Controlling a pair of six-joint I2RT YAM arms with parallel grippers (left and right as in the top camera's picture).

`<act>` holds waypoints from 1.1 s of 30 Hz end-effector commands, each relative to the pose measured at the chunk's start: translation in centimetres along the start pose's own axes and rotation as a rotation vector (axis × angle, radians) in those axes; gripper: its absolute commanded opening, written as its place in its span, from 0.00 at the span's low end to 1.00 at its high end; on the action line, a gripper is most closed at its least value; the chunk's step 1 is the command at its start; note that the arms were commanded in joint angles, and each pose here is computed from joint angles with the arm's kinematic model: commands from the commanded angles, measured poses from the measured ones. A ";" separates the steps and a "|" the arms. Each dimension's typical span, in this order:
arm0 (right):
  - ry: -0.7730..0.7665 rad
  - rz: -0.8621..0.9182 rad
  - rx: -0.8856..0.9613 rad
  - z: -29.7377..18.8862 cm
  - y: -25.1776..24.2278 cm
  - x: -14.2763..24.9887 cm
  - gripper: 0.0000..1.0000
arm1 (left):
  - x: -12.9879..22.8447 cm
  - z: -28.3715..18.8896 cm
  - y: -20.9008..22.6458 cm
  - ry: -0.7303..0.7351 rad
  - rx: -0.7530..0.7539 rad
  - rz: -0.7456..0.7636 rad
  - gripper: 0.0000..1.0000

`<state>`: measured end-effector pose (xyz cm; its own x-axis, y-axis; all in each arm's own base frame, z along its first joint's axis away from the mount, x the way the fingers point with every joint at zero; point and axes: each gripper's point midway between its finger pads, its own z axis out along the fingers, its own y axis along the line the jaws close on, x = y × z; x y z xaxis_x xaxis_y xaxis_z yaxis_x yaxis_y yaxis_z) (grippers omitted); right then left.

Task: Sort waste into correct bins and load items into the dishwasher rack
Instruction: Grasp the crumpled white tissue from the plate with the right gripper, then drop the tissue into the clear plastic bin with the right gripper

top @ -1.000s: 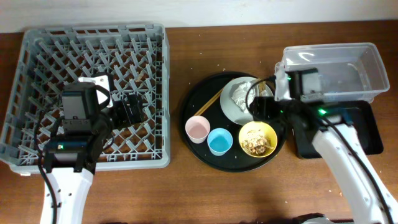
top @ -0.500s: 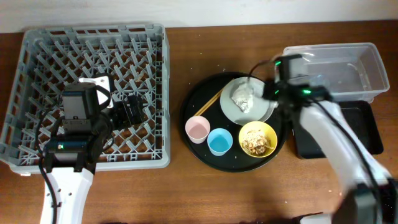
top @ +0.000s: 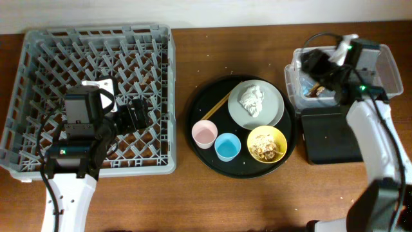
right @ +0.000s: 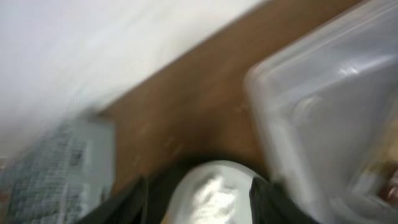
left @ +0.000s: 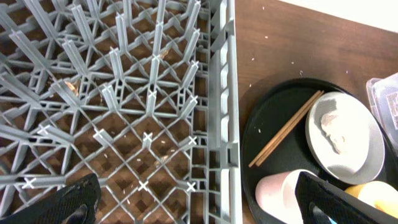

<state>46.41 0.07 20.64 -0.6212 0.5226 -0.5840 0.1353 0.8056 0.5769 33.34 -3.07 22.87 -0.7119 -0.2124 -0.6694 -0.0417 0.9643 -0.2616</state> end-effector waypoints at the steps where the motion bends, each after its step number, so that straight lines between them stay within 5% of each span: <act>1: 0.200 -0.300 0.062 0.6 3.8 7.7 0.59 | -0.6 -0.4 -0.3 -0.015 0.014 -0.002 0.99; 4: 0.311 -0.439 0.355 5.1 0.3 13.4 0.65 | -0.6 -0.4 -0.3 -0.015 0.014 -0.003 0.99; 8: 0.387 -0.439 0.398 10.5 -3.3 16.9 0.65 | -0.6 -0.4 -0.3 -0.015 0.014 -0.003 0.99; 10: 0.410 -0.429 0.363 11.2 -3.1 17.7 0.35 | -0.6 -0.4 -0.3 -0.015 0.014 -0.002 0.99; 11: 0.409 -0.423 0.329 11.2 -2.3 17.6 0.10 | -0.6 -0.4 -0.3 -0.015 0.014 -0.002 0.99; 12: 0.396 -0.423 0.324 10.9 -1.9 17.1 0.04 | -0.6 -0.4 -0.3 -0.015 0.014 -0.003 0.99; 17: 0.190 -0.299 0.234 5.2 2.4 7.7 0.04 | -0.6 -0.4 -0.3 -0.015 0.014 -0.003 0.99; 22: -0.053 -0.108 0.341 1.2 -3.5 -1.2 0.04 | -0.6 -0.4 -0.3 -0.015 0.014 -0.002 0.99; 25: -0.054 -0.083 0.427 2.2 -9.1 -2.3 0.04 | -0.6 -0.4 -0.3 -0.015 0.014 -0.002 0.99; 29: -0.041 -0.156 0.418 1.4 -8.3 -2.4 0.04 | -0.6 -0.4 -0.3 -0.015 0.014 -0.002 0.99; 30: -0.038 -0.153 0.420 1.3 -8.4 -2.4 0.56 | -0.6 -0.4 -0.3 -0.015 0.014 -0.002 0.99; 31: 0.006 -0.147 0.387 1.1 -7.8 -1.4 0.86 | -0.6 -0.4 -0.3 -0.015 0.014 -0.002 0.99; 32: 0.114 -0.208 0.226 1.3 -4.7 0.9 0.70 | -0.6 -0.4 -0.3 -0.015 0.014 -0.003 0.99; 33: 0.183 -0.224 0.124 1.4 -2.6 2.7 0.67 | -0.6 -0.4 -0.3 -0.015 0.014 -0.002 0.99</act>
<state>46.15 -5.54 13.93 -0.7308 0.3820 -0.5657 0.3005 0.9242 0.2359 33.38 -3.12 22.92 -0.7106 -0.2123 -0.6708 -0.0389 0.9638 -0.2638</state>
